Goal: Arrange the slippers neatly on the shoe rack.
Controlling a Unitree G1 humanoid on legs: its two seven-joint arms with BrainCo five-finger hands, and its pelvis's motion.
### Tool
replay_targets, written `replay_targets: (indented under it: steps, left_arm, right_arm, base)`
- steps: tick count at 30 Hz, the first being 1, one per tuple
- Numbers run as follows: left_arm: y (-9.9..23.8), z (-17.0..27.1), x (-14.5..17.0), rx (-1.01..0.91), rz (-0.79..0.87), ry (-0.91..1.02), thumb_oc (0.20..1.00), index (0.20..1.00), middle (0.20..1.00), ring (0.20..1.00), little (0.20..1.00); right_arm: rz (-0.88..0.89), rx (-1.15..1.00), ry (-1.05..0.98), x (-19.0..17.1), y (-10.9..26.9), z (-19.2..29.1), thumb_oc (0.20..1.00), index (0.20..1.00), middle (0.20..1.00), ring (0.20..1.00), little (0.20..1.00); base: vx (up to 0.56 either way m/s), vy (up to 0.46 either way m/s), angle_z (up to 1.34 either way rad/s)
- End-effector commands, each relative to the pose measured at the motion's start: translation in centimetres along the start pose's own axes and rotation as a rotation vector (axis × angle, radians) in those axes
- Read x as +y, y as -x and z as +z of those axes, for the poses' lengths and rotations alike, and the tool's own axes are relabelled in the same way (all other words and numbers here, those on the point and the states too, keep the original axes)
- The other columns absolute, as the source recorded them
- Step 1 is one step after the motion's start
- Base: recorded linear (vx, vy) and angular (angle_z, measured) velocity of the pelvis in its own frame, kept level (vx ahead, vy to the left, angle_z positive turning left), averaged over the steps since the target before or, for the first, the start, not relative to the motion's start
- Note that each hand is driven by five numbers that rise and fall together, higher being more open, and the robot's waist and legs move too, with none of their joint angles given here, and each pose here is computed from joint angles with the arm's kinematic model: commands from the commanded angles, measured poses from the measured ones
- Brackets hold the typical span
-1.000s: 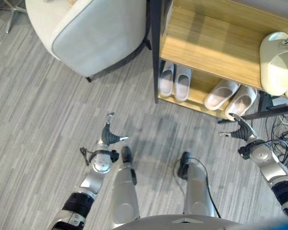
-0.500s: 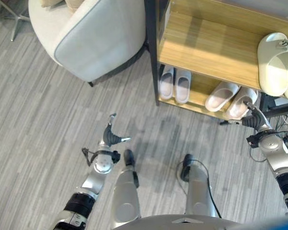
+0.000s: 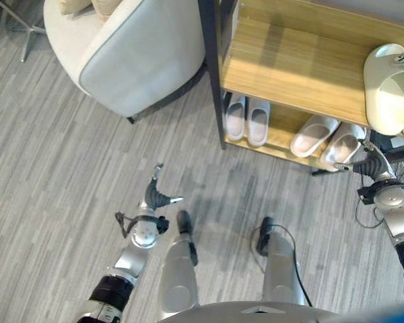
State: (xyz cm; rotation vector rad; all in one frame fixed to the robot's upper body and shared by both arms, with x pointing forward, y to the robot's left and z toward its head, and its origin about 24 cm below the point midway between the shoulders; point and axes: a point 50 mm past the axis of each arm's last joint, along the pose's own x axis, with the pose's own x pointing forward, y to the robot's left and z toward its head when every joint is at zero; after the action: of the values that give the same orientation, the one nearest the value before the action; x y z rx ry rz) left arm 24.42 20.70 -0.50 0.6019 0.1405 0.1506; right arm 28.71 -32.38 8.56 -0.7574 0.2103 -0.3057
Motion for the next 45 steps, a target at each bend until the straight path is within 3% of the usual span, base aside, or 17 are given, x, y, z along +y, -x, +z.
replay_targets:
  steps: [1, 17, 45]
  left_arm:
    - [-0.2, 2.0, 1.8, -0.116, 0.064, 0.004, 1.0, 1.0, 1.0, 1.0, 1.0]
    - [0.0, 1.9, 1.2, -0.113, 0.035, 0.005, 1.0, 1.0, 1.0, 1.0, 1.0]
    - [0.3, -0.1, 1.5, -0.03, -0.014, -0.052, 1.0, 1.0, 1.0, 1.0, 1.0]
  right_arm:
    - [-0.102, -0.064, 0.05, -3.5, -0.8, 2.2, 1.0, 1.0, 1.0, 1.0, 1.0]
    - [-0.156, -0.091, 0.031, -5.1, 0.0, 3.5, 1.0, 1.0, 1.0, 1.0, 1.0]
    - [-0.113, 0.015, -0.186, -2.4, -1.0, 2.7, 1.0, 1.0, 1.0, 1.0, 1.0]
  base:
    - [0.0, 0.0, 0.0]
    - [0.0, 0.0, 0.0]
    - [0.0, 0.0, 0.0]
